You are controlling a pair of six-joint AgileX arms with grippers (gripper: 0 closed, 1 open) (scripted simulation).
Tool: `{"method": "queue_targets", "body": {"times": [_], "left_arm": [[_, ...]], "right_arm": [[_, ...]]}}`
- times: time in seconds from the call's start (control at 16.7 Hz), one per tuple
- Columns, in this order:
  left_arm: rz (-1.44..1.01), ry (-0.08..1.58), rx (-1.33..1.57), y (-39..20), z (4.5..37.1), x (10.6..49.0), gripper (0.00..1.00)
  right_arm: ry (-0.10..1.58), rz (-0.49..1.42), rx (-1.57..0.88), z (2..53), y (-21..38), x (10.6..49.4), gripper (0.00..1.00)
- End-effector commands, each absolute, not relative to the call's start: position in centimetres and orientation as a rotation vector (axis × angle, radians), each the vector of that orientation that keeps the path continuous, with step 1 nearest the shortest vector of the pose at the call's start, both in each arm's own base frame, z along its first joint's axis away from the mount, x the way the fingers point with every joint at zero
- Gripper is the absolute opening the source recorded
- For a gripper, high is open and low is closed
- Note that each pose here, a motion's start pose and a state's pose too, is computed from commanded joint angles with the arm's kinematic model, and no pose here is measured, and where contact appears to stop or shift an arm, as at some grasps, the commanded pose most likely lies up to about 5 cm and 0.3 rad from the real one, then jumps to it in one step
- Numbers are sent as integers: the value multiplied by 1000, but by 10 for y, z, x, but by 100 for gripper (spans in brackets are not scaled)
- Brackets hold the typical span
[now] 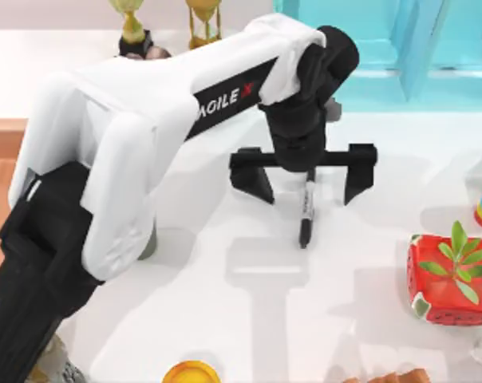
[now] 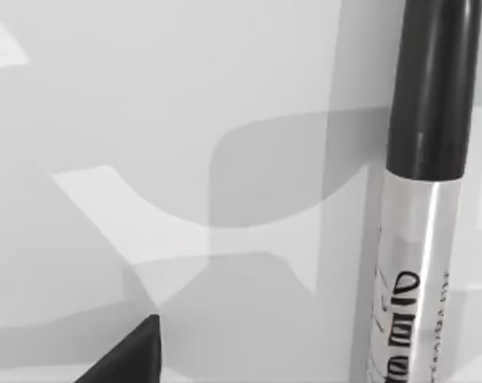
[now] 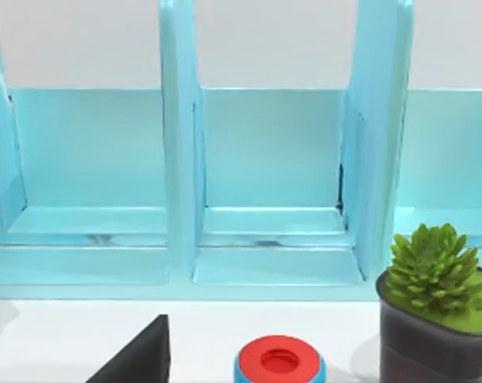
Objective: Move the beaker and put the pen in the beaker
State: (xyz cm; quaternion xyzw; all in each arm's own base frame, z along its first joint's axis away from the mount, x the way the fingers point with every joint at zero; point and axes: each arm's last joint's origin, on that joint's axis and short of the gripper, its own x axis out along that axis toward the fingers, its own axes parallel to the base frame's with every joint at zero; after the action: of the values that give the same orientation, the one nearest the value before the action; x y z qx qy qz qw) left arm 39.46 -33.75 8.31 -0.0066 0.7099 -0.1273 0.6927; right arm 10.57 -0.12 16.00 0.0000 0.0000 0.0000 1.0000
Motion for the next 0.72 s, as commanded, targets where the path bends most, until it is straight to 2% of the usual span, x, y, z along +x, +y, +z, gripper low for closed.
{"method": "queue_targets", "body": {"times": [0.72], "left_arm": [[-284, 1586, -15, -338, 83, 395, 10]], "right_arm": [[0, 0, 0, 160, -1, 106, 100]]}}
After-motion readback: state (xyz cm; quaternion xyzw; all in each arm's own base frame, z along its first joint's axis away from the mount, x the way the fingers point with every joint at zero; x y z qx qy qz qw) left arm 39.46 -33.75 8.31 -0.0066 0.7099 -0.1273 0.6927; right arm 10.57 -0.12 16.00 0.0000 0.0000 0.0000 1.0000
